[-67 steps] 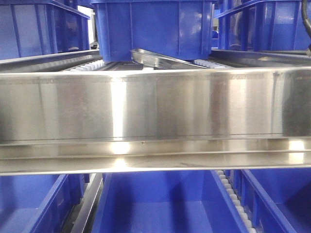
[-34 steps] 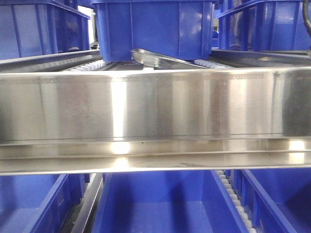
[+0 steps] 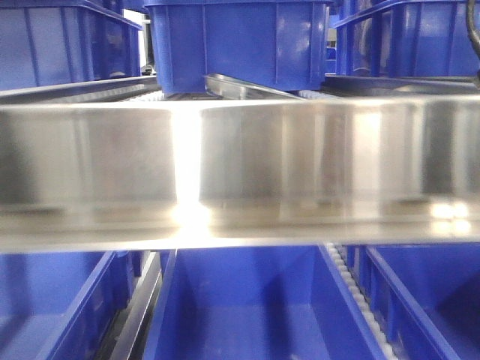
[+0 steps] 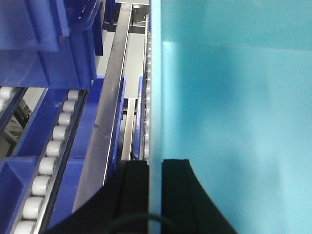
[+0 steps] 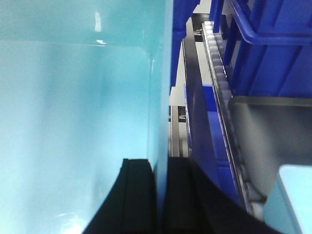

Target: Move two blue bins to right shelf middle

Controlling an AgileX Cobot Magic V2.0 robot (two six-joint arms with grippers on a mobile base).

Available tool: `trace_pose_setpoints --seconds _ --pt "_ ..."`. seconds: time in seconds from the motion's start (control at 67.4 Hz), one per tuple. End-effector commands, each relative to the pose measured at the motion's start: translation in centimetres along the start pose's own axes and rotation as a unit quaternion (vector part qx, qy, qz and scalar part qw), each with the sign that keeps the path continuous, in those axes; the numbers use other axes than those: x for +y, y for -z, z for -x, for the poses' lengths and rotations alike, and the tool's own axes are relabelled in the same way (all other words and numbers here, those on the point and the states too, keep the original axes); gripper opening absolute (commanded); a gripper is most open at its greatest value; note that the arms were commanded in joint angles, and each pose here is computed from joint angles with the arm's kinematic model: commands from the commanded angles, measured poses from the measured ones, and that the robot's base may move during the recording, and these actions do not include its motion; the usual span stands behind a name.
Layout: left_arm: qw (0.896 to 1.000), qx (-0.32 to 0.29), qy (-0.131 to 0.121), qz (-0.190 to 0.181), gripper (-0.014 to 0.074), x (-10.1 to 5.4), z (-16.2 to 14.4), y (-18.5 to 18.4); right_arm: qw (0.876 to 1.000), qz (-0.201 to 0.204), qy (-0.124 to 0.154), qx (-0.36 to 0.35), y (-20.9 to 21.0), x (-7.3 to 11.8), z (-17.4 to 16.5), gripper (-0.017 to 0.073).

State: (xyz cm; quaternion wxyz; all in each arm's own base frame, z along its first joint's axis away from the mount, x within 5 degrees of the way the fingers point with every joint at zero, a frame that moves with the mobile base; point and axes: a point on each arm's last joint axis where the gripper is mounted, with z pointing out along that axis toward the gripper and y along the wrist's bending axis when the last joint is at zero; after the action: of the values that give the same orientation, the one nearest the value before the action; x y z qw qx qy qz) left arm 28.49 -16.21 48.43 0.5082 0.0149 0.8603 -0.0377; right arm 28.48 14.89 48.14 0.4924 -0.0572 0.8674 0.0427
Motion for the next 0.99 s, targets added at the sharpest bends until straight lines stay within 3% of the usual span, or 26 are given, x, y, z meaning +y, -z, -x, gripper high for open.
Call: trace_pose_setpoints --seconds 0.0,0.979 --pt "0.999 -0.033 0.005 -0.032 -0.0111 -0.53 0.77 1.05 0.999 0.014 0.002 -0.035 0.45 0.31 0.73 -0.0153" --pt "0.999 -0.033 0.005 -0.032 -0.0111 -0.53 0.77 1.05 0.999 0.014 0.002 -0.035 0.45 0.31 0.73 -0.0153"
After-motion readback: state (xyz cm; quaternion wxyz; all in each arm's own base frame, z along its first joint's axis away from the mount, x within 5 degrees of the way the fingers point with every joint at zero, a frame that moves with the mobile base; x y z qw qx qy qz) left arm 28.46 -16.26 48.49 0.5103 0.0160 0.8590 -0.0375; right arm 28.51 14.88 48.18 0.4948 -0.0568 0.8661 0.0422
